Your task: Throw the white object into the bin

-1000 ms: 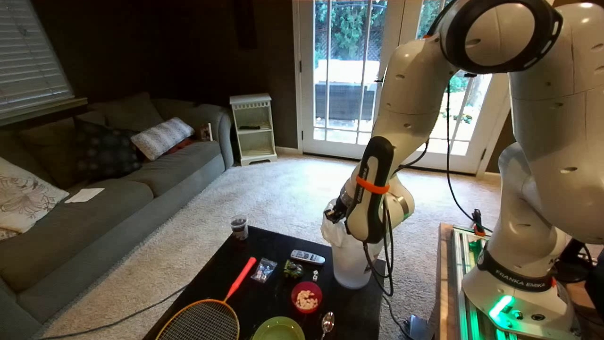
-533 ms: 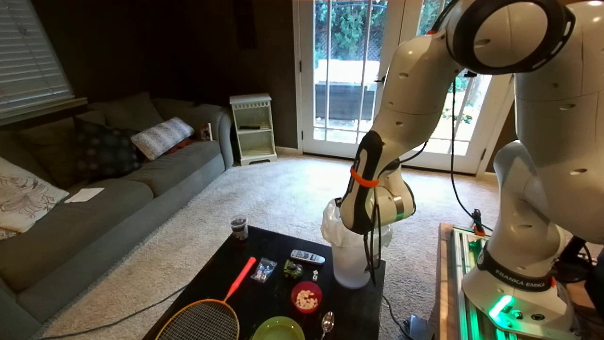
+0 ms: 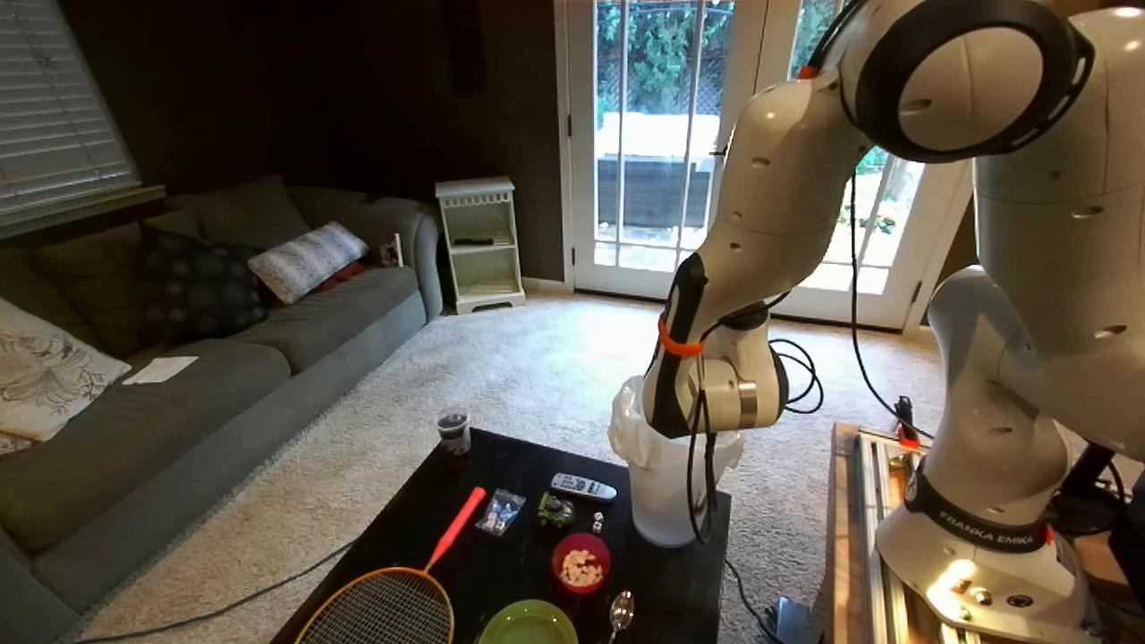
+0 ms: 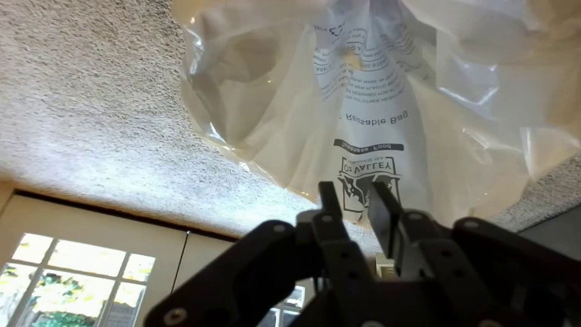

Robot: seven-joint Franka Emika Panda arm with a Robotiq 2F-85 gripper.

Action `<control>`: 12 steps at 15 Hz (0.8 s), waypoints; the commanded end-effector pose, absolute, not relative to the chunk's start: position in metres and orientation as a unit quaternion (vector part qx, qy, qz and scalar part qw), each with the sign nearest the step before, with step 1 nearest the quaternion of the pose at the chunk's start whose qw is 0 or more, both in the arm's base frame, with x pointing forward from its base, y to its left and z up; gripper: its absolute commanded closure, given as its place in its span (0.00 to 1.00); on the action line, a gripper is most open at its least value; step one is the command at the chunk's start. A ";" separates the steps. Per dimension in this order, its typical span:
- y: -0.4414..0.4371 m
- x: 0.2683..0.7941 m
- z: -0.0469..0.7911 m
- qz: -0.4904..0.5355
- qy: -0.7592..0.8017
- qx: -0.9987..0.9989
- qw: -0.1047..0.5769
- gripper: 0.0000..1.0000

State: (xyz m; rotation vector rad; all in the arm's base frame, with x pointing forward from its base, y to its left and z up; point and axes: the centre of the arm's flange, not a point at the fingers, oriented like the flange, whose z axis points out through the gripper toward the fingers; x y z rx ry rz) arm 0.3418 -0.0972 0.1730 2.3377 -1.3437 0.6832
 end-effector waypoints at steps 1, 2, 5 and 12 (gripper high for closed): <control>-0.084 0.347 0.191 0.242 -0.470 0.830 0.179 0.43; -0.082 0.347 0.191 0.243 -0.467 0.831 0.180 0.37; -0.068 0.346 0.195 0.257 -0.418 0.858 0.152 0.16; 0.003 0.370 0.199 0.270 -0.255 0.925 0.084 0.00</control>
